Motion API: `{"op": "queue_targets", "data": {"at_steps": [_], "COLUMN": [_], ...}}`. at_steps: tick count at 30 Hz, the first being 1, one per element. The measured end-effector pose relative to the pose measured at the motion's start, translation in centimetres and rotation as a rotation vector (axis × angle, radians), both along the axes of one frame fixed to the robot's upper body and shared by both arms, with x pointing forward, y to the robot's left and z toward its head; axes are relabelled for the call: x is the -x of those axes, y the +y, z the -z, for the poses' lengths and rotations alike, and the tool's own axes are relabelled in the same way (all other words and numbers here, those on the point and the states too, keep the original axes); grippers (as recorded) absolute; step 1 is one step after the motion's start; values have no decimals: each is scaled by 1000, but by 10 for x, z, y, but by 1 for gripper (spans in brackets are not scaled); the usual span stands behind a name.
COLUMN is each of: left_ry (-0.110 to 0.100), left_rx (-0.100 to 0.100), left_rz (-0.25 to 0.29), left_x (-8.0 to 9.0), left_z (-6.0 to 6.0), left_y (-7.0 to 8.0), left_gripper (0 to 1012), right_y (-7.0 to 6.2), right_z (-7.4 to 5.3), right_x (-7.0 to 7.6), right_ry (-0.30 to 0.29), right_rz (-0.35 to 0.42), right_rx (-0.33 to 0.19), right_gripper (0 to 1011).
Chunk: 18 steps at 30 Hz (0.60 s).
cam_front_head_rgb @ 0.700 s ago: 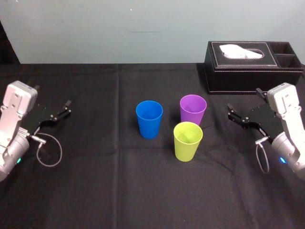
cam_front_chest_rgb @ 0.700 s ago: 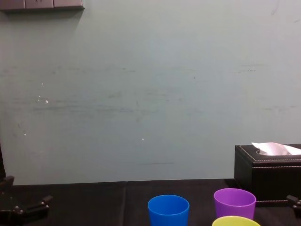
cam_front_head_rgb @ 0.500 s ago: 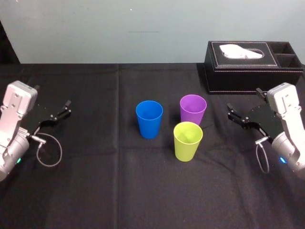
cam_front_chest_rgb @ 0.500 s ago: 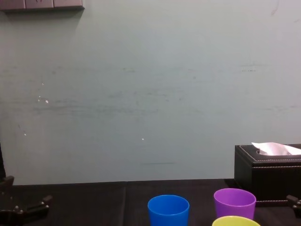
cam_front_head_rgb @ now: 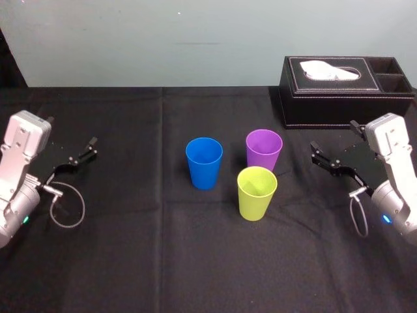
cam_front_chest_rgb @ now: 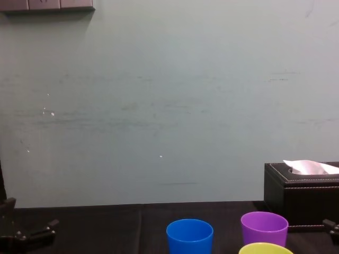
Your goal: Stack the three plastic cups sequentially using one hand.
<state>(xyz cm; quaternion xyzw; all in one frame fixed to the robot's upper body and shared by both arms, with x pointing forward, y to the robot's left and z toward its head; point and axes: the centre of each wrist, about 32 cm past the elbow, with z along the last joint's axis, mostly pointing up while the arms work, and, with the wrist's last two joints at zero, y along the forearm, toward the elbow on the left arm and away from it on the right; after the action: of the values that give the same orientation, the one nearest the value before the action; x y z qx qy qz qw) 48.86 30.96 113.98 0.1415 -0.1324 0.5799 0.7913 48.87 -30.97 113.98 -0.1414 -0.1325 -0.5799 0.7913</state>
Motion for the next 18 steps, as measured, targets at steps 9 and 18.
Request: {"op": "queue_targets", "data": {"at_steps": [9, 18], "left_ry": [0, 0], "left_rx": [0, 0], "left_rz": [0, 0], "left_x": [0, 0], "left_z": [0, 0], "left_y": [0, 0], "left_gripper": [1011, 1012], "right_y": [0, 0], "right_z": [0, 0], "right_x": [0, 0], "right_ry": [0, 0], "right_rz": [0, 0], "right_rx": [0, 0], "right_gripper": [1004, 1004]}}
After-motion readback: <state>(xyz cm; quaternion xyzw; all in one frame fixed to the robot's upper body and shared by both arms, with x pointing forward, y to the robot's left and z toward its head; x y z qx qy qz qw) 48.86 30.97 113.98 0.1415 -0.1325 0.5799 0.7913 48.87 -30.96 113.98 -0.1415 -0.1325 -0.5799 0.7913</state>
